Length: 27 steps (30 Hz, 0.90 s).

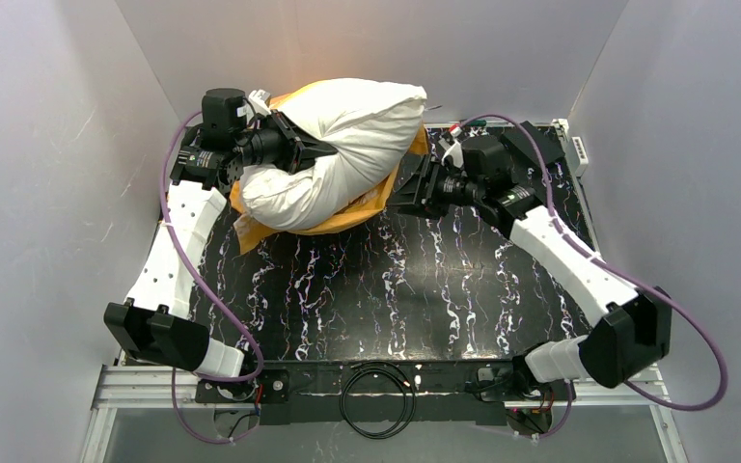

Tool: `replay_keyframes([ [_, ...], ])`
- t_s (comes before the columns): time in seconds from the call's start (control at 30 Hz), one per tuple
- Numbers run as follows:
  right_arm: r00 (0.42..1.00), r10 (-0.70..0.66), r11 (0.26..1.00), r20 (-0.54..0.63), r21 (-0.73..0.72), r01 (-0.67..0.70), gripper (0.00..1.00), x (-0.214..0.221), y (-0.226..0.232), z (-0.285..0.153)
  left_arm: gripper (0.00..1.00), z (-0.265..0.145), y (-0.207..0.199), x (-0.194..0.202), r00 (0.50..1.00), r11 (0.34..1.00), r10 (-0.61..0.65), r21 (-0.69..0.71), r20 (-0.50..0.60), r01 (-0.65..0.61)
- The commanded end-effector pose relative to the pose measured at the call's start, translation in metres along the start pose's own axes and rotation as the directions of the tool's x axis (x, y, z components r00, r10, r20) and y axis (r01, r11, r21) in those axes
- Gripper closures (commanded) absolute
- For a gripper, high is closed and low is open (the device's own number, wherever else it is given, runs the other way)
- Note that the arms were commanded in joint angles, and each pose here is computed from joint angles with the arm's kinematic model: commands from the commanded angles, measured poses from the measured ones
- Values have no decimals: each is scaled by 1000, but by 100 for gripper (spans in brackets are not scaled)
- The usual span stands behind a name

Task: Put the pillow into the pillowcase
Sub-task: Stuff the pillow into the pillowcase.

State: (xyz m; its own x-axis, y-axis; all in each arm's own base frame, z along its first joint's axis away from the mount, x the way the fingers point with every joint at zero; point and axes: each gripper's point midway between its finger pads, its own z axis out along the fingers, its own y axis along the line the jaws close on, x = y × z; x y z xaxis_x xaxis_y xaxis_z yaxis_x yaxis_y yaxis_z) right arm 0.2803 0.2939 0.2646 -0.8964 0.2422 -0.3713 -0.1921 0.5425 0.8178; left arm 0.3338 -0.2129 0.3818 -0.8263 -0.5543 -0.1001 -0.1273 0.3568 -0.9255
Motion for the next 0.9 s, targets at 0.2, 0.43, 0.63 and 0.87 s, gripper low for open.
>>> replay_keyframes([
  [0.2,991,116,972,64,-212,-100,63,-31,61,9,100,-11,-19,-22,995,998,22,52,93,-27],
  [0.43,973,230,948,33,-233,-216,67,-17,47,80,100,-13,-20,-21,995,998,20,59,100,-26],
  [0.63,957,277,946,83,-201,-256,61,-32,30,120,100,-13,-20,-21,995,998,18,58,98,-24],
  [0.87,902,382,921,200,-167,-352,53,-52,-14,150,100,-16,-20,-18,995,998,15,64,101,-21],
])
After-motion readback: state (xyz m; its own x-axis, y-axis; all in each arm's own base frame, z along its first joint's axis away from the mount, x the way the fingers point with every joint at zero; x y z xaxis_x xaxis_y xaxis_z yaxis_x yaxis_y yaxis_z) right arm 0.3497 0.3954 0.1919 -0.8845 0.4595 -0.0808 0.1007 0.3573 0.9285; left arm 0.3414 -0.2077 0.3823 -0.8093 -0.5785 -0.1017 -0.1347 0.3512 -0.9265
